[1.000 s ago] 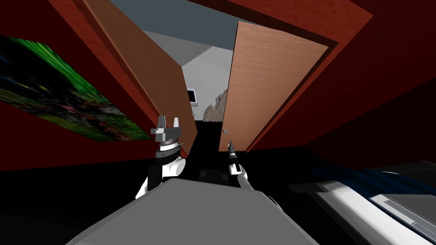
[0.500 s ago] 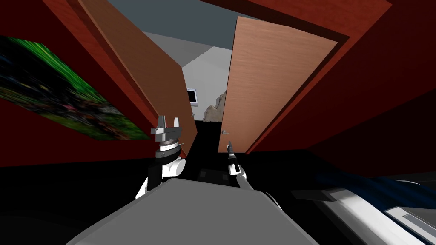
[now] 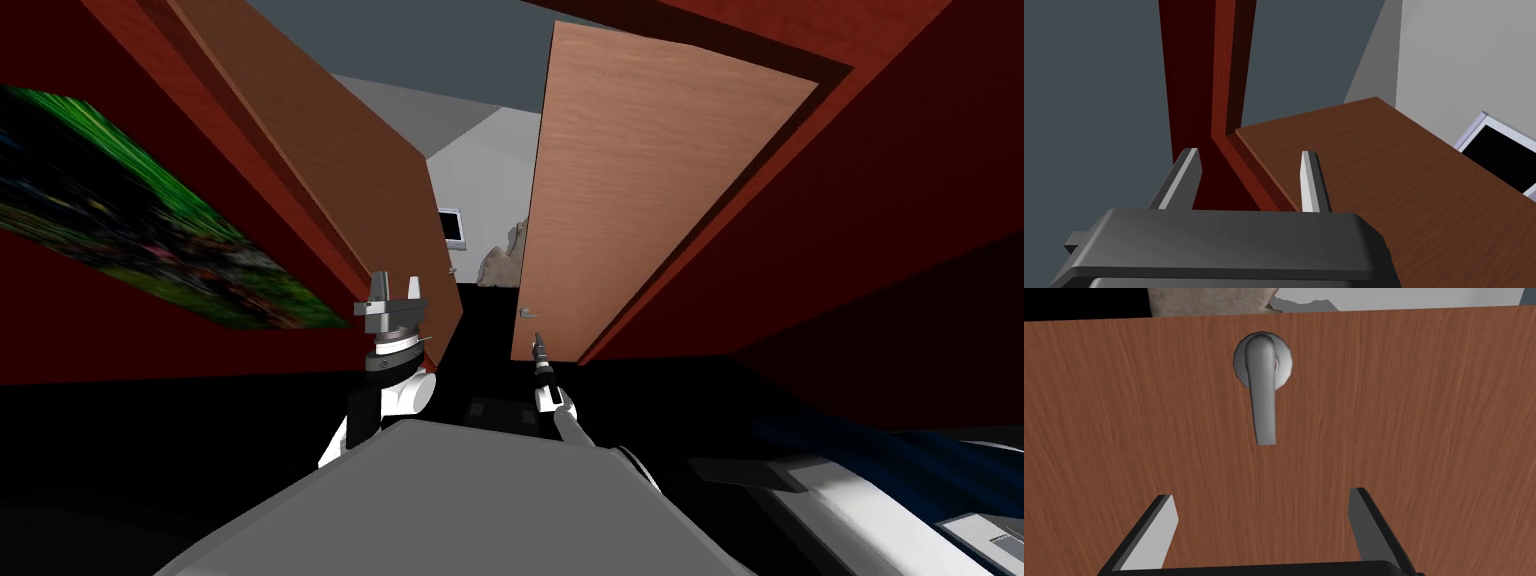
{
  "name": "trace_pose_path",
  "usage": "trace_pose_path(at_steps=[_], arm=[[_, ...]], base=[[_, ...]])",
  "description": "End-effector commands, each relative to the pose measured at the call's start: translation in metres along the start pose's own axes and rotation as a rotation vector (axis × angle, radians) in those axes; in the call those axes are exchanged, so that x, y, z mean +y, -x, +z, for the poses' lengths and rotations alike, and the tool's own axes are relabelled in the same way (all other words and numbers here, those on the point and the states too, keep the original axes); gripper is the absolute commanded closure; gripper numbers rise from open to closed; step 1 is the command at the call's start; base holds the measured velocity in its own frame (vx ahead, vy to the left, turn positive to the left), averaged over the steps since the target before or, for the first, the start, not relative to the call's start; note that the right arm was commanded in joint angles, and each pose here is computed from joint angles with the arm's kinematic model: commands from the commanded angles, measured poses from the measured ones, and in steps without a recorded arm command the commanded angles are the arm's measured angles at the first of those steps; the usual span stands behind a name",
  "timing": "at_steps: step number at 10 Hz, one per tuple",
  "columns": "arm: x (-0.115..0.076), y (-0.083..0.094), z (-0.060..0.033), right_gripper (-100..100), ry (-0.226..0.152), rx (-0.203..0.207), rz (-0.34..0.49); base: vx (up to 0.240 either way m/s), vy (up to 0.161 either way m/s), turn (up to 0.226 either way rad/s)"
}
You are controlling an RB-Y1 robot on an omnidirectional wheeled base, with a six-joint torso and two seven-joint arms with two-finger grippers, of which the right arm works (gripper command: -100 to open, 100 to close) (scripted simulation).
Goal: Push the door open
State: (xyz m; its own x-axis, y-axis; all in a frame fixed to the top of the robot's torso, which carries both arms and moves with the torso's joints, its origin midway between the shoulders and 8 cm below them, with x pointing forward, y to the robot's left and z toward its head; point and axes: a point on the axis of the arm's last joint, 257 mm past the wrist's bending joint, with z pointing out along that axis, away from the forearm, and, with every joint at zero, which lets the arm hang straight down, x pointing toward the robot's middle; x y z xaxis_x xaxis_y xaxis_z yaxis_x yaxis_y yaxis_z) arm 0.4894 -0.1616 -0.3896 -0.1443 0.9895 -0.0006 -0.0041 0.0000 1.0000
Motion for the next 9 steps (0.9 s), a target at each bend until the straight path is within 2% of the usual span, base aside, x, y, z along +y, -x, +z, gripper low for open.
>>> trace_pose_path(at_steps=[1,6,9], arm=[[0.0,0.006,-0.0005,-100,-0.001,-0.005,-0.009],[-0.001,0.016,-0.0016,-100,-0.002,-0.018,-0.018],[-0.002,0.016,-0.0018,-100,-0.002,-0.025,-0.012]], base=[[0.086,0.002,0.026],[0.188,0.026,0.025],[0.194,0.033,0.026]])
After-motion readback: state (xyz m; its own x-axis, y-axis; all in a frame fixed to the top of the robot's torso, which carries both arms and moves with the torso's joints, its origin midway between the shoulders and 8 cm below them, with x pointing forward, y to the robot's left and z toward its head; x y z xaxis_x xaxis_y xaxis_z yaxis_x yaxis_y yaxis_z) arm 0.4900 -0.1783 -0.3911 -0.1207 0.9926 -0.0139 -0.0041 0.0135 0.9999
